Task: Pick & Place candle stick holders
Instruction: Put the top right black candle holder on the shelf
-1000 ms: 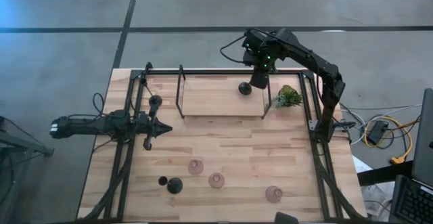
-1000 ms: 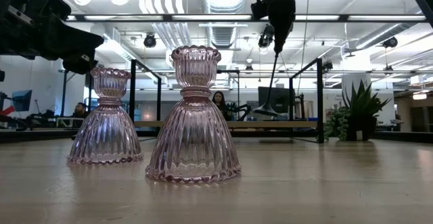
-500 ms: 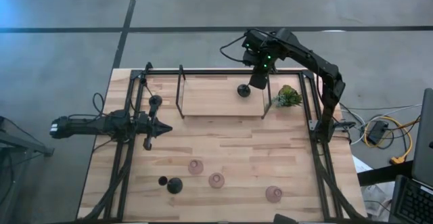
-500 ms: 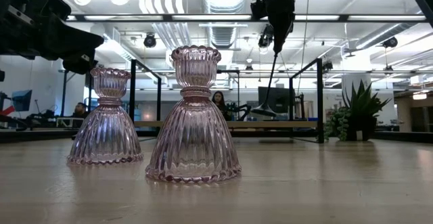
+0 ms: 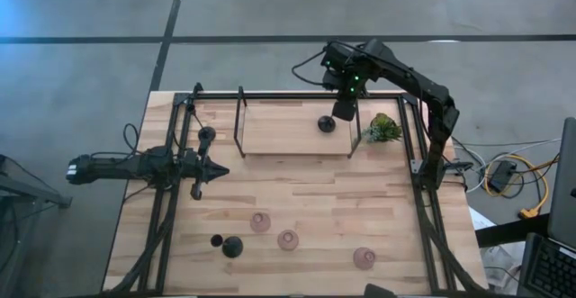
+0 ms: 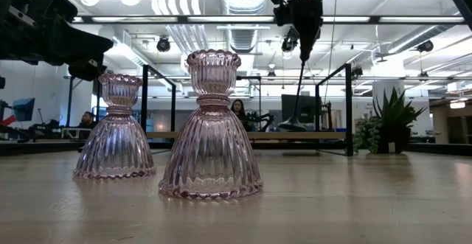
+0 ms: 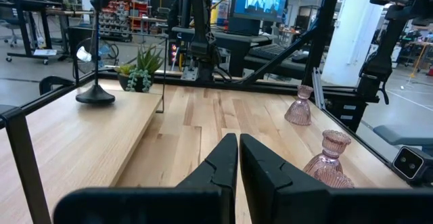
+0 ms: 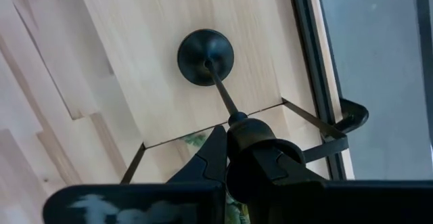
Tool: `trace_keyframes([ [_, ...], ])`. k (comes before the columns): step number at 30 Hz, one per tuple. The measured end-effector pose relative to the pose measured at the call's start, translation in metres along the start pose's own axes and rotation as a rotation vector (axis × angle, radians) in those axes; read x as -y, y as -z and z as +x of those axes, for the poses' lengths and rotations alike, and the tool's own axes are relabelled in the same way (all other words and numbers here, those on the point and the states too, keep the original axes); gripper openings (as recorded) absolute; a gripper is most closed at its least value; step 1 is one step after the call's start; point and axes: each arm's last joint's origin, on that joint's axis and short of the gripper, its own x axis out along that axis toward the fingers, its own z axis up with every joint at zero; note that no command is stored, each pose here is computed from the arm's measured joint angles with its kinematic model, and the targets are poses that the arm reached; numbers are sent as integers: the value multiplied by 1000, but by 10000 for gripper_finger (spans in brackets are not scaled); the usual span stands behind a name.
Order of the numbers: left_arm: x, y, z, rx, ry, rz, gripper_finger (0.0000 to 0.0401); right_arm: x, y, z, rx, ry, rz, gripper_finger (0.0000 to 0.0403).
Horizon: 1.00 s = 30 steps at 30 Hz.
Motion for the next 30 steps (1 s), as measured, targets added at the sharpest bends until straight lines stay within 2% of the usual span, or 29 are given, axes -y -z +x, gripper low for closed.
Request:
trace_keyframes([
  [4,0,0,0,0,0,0,23,0,0,0,-1,0,3,18],
  [11,0,0,0,0,0,0,23,0,0,0,-2,7,4,64],
  [21,0,0,0,0,0,0,23,1,-2,0,22,13,4,106],
  [30,0,0,0,0,0,0,23,2,-8,0,80,26,3,174],
])
